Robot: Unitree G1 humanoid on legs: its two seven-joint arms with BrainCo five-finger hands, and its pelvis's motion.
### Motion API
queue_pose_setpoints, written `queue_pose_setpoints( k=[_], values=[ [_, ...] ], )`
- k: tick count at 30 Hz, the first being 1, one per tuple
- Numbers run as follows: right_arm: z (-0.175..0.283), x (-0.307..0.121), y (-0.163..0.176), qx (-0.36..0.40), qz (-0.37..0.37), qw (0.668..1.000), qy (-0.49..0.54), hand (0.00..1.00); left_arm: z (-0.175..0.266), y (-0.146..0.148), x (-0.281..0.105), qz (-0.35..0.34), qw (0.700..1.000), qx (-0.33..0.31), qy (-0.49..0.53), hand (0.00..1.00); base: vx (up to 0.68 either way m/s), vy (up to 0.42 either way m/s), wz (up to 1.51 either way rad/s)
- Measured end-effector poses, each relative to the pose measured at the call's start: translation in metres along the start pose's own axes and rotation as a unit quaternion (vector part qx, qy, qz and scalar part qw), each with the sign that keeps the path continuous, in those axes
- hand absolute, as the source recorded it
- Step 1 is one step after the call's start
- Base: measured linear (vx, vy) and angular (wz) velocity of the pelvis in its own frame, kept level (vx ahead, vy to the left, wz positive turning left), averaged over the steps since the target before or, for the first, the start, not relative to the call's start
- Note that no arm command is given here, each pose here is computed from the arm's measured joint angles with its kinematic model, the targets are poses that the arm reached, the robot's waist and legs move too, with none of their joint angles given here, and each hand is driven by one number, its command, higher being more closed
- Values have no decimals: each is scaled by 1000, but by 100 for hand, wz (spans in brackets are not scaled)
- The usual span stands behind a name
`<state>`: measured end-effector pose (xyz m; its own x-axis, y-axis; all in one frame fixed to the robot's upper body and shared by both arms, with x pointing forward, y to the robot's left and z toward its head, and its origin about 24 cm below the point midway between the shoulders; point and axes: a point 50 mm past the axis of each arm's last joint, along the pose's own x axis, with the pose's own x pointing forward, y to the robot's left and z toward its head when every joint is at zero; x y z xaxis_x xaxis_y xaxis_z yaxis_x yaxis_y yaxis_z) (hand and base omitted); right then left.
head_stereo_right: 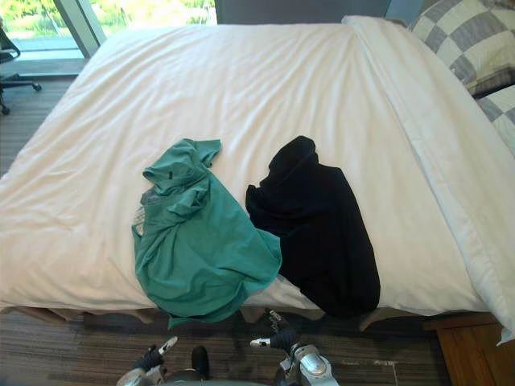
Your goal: Tidy the bed and pick cloth on bed and put in laundry
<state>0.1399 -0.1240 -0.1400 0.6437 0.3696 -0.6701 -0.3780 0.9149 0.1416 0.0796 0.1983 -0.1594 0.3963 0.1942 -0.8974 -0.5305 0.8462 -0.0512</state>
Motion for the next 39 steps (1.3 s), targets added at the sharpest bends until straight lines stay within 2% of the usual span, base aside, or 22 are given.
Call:
queue_pose_setpoints(
  k=[5,8,11,13,14,16,17,19,20,22,24,26,30,35,39],
  values=[
    [-11,-1,-1,22,-25,999,38,0,-7,11,-1,31,999,-39,16,0,-39,54,22],
    [-17,-4,-11,82,-70,992,57,0,-10,21,-2,62,996,-67,19,0,-25,25,15],
    [-26,-12,-29,184,-155,968,72,0,-14,29,-3,88,994,-56,24,0,7,13,-4],
    [-40,-26,-44,278,-232,929,82,0,-17,30,-4,96,994,-52,26,0,43,11,-9],
    [-44,-29,-47,299,-251,917,83,0,-17,31,-4,98,993,-56,27,0,75,7,-18],
    [-65,-50,-58,386,-336,854,91,0,-18,30,-4,103,992,-65,31,0,101,5,-37],
    [-69,-55,-61,405,-356,838,89,0,-17,29,-4,103,992,-68,31,0,125,0,-41],
    [-85,-79,-72,460,-439,768,77,0,7,25,-2,101,991,-90,-9,0,167,-5,-29],
    [-87,-85,-76,469,-457,753,70,0,17,26,-2,98,990,-97,-28,0,207,-23,-18],
    [-86,-107,-93,469,-528,707,30,0,71,39,-7,93,983,-109,-117,0,164,-43,-14],
    [-79,-124,-109,457,-574,679,-8,0,120,55,-19,92,968,-117,-201,0,82,-37,-12],
    [-66,-139,-127,444,-610,655,-53,0,151,76,-34,98,955,-114,-258,0,102,-38,-13],
    [-48,-183,-160,400,-688,591,-134,0,168,95,-50,110,938,-92,-316,0,80,-19,-7],
    [-12,-209,-179,327,-717,579,-211,0,184,95,-66,112,906,-93,-398,0,42,-17,-8],
    [34,-239,-192,214,-726,588,-284,0,221,97,-110,102,848,-93,-511,0,15,-2,-10]
  ],
)
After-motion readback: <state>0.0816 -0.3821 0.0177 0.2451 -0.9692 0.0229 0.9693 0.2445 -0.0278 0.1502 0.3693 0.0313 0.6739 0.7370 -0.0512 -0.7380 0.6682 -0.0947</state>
